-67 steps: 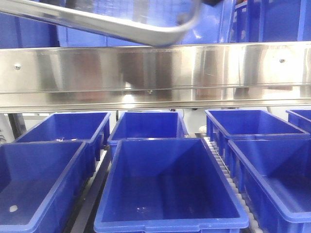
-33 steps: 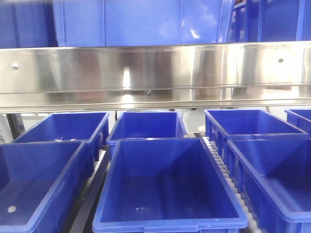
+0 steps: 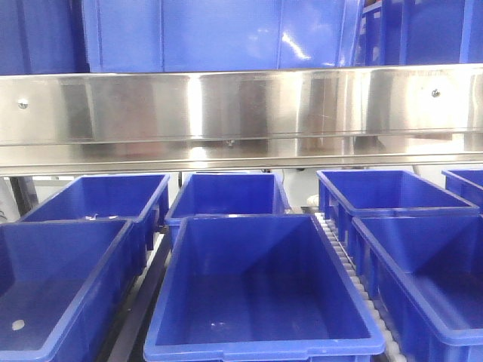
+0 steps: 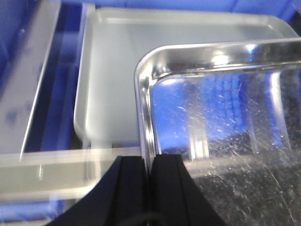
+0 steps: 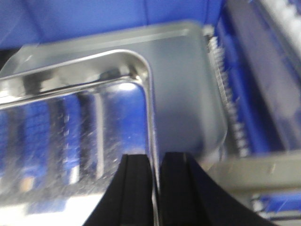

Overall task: Stack silver trays without gaps
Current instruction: 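Lower the tray with both grippers onto the tray on the shelf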

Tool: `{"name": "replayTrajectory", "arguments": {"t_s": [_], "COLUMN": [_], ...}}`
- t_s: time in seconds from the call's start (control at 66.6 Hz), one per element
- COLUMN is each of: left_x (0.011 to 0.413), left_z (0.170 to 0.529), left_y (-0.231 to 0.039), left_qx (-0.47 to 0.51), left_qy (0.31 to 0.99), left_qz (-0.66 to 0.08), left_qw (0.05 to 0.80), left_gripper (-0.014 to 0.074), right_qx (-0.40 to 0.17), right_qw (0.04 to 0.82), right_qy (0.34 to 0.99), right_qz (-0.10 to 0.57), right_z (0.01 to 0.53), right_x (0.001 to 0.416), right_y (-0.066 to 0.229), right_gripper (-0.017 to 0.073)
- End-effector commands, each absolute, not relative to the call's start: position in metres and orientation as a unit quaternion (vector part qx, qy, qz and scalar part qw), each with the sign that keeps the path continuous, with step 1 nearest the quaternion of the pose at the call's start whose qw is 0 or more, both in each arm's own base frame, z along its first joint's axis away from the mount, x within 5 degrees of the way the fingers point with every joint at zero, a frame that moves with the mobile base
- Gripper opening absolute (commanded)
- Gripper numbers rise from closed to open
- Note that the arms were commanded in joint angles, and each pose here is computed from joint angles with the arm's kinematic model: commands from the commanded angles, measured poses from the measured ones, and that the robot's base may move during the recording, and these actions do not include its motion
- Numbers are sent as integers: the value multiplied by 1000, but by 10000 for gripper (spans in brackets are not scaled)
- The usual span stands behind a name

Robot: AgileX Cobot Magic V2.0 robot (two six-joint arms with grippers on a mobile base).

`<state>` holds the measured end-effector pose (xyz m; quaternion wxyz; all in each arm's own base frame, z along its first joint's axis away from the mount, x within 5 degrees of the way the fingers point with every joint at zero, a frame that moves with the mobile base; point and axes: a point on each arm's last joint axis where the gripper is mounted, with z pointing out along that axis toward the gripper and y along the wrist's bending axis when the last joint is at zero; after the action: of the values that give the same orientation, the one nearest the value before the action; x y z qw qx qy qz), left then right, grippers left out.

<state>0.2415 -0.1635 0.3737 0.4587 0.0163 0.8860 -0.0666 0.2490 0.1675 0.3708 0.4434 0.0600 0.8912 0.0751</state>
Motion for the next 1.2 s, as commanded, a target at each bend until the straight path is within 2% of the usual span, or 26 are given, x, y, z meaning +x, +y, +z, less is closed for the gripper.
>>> {"name": "replayTrajectory", "arguments": {"t_s": [0.0, 0.27, 0.465, 0.75, 1.065, 1.185], "left_x": [256, 321, 351, 367, 376, 377], "left_z": [391, 386, 366, 344, 325, 326], "left_y": [-189, -195, -193, -184, -189, -189], "left_qx": [35, 16, -5, -24, -22, -19], "left_qy": [856, 873, 883, 900, 909, 907], "left_qz": [-164, -175, -157, -132, -123, -124], "left_qw": [488, 456, 441, 415, 398, 403], "left_gripper": [-10, -10, -10, -10, -10, 26], "right_qx": [29, 72, 73, 63, 75, 82], "right_qw": [482, 496, 492, 478, 488, 489], "right_qy": [861, 850, 852, 861, 853, 854], "right_qz": [161, 161, 163, 163, 165, 161], "right_z": [382, 382, 362, 331, 329, 328], "right_x": [267, 315, 344, 365, 378, 381], "right_y": [190, 181, 186, 195, 181, 175], "right_gripper": [3, 3, 3, 3, 3, 9]}}
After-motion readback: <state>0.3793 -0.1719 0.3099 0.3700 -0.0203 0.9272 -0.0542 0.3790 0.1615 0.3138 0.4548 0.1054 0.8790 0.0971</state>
